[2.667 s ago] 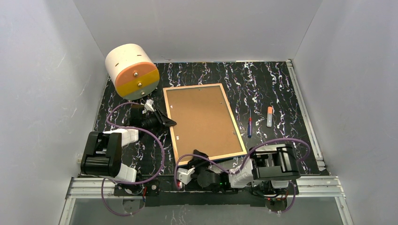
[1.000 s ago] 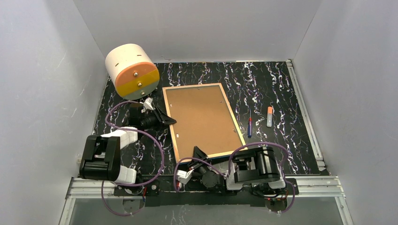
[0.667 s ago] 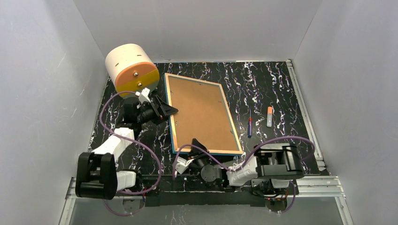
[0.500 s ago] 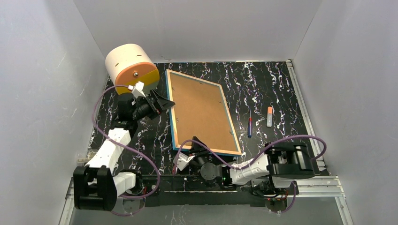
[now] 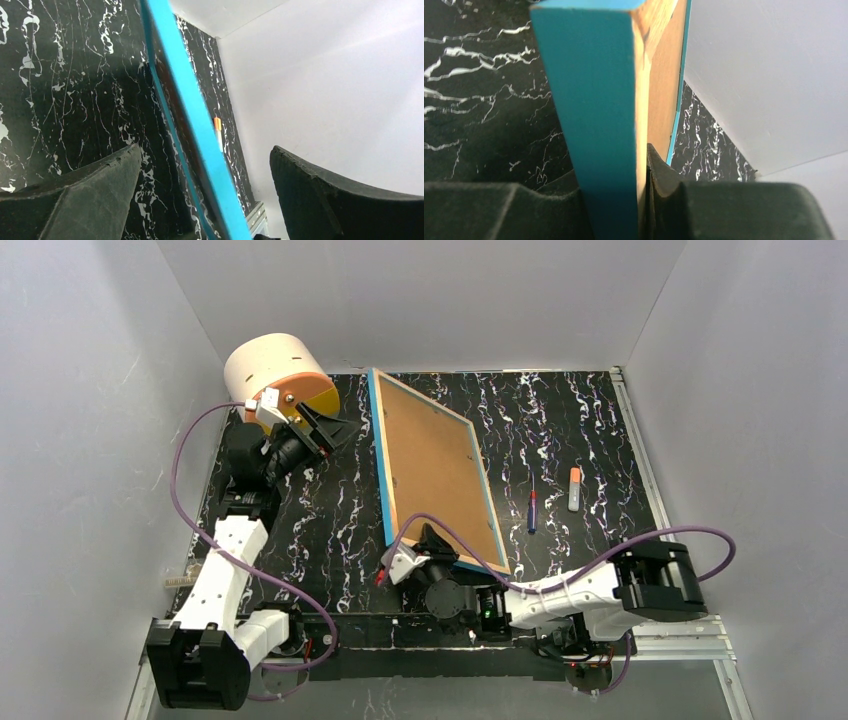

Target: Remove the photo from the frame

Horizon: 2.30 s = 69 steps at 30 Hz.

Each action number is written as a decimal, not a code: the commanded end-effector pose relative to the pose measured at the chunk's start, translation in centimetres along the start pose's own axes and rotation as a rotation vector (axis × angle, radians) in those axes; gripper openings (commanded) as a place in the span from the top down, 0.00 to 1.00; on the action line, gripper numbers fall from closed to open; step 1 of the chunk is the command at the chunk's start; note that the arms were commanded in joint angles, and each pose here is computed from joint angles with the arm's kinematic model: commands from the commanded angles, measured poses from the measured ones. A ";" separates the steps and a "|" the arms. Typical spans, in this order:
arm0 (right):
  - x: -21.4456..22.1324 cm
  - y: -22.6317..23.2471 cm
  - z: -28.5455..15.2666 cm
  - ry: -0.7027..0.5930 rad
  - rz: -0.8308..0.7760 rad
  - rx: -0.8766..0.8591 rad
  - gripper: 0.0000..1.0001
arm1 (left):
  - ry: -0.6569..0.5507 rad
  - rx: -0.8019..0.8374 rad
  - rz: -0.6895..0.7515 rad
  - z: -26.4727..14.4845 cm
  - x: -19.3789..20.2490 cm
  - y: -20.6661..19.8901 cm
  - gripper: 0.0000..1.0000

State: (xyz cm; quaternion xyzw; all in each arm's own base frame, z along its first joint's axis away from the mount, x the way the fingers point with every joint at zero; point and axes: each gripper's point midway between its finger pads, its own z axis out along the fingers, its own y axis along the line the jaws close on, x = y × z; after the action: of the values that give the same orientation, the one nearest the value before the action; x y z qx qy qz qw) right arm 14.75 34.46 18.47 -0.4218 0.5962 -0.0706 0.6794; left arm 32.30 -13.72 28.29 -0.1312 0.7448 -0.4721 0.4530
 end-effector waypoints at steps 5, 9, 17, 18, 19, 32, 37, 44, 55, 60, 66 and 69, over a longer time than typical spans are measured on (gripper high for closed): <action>-7.1 -2.2 0.0 -0.085 0.688 -0.031 0.99 | -0.026 -0.041 -0.001 0.2 -1.0 0.3 0.02; -8.3 -3.1 -0.5 -0.102 0.897 -0.078 0.99 | -0.019 -0.092 -0.013 0.0 -0.1 1.9 0.02; -7.3 -4.4 -0.6 -0.076 1.162 -0.106 0.99 | 0.005 -0.176 -0.024 -0.4 1.4 4.5 0.02; -7.0 -4.6 -0.5 -0.071 1.185 -0.103 0.99 | 0.008 -0.178 -0.026 -0.4 1.5 4.7 0.02; -6.5 -5.0 -0.4 -0.064 1.222 -0.096 0.99 | 0.010 -0.180 -0.028 -0.5 1.7 4.8 0.02; 2.5 -5.2 0.1 0.199 1.640 0.082 0.99 | 0.098 -0.278 -0.071 -0.7 5.0 8.9 0.02; 6.2 -4.2 -0.1 0.293 1.762 0.109 0.99 | 0.233 -0.384 -0.149 -1.0 8.6 12.4 0.02; 10.7 -1.6 -0.8 0.454 1.885 0.168 0.99 | 0.313 -0.519 -0.205 -2.1 11.8 16.5 0.02; 17.8 3.1 -4.0 0.776 2.040 0.349 0.97 | 0.385 -0.599 -0.257 -2.9 14.9 19.7 0.04; 19.2 3.9 -4.7 0.868 2.032 0.446 0.84 | 0.420 -0.616 -0.270 -3.0 15.9 20.5 0.10; 19.4 4.8 -5.1 0.926 2.030 0.448 0.63 | 0.423 -0.619 -0.259 -3.1 15.9 20.6 0.11; 19.6 4.3 -5.3 0.922 2.027 0.475 0.49 | 0.431 -0.625 -0.260 -3.2 16.0 20.8 0.11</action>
State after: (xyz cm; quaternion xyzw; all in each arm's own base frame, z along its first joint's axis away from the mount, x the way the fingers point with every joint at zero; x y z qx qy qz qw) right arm 15.41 25.04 3.08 0.4721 0.7946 0.3218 0.2053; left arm 26.72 -11.50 4.14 -0.2569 0.8968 -0.3123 0.1797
